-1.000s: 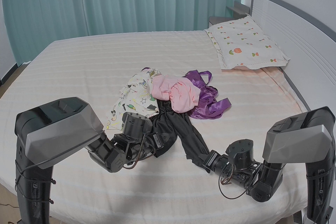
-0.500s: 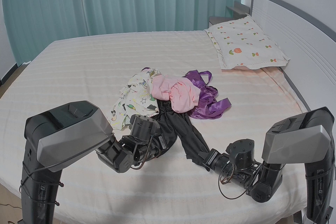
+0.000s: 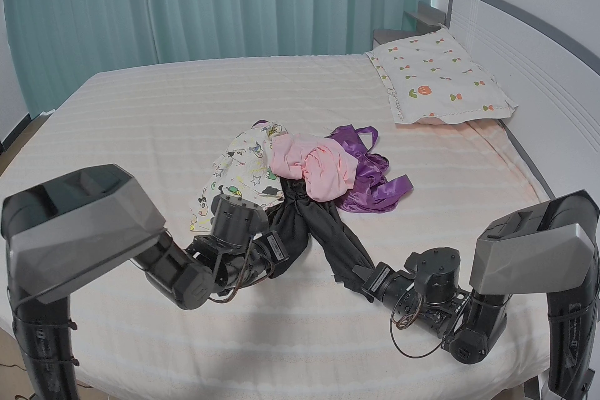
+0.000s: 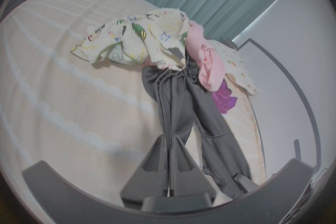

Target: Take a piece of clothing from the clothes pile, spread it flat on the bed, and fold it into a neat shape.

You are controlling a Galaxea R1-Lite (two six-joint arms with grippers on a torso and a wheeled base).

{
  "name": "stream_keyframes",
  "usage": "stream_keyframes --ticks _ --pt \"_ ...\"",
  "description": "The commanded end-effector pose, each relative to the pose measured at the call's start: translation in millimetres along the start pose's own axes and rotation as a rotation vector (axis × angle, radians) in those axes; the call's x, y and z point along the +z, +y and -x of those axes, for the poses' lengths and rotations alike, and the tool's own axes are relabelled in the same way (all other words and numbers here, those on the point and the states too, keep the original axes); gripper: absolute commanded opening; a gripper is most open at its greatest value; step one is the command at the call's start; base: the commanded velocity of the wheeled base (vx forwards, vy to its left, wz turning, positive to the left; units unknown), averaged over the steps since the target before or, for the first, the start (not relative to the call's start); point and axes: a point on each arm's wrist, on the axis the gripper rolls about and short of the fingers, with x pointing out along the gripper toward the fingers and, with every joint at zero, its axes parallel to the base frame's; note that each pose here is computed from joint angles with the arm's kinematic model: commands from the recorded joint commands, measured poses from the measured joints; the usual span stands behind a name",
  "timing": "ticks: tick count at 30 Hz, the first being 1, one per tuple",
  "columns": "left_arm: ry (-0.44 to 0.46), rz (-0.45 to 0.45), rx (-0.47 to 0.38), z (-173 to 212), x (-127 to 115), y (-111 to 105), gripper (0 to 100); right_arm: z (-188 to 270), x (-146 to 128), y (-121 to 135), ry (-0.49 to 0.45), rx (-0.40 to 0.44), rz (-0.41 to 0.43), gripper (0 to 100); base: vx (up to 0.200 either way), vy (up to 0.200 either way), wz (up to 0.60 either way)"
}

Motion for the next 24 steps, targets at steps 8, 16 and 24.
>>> stream_keyframes --ticks 8,16,24 --pt "-0.257 0.054 -0.374 191.3 60.0 -49.9 0 72.9 73.3 125.2 -0.234 0.483 0.138 0 0.0 0.0 0.0" --pt "-0.35 0.069 -0.494 256.5 69.8 -43.2 0 122.1 106.3 167.1 -0.335 0.645 0.151 0 0.0 0.0 0.0" --pt "-0.222 0.063 -0.331 224.9 36.5 -7.2 0 91.6 64.1 108.9 -0.146 0.452 0.149 0 0.0 0.0 0.0"
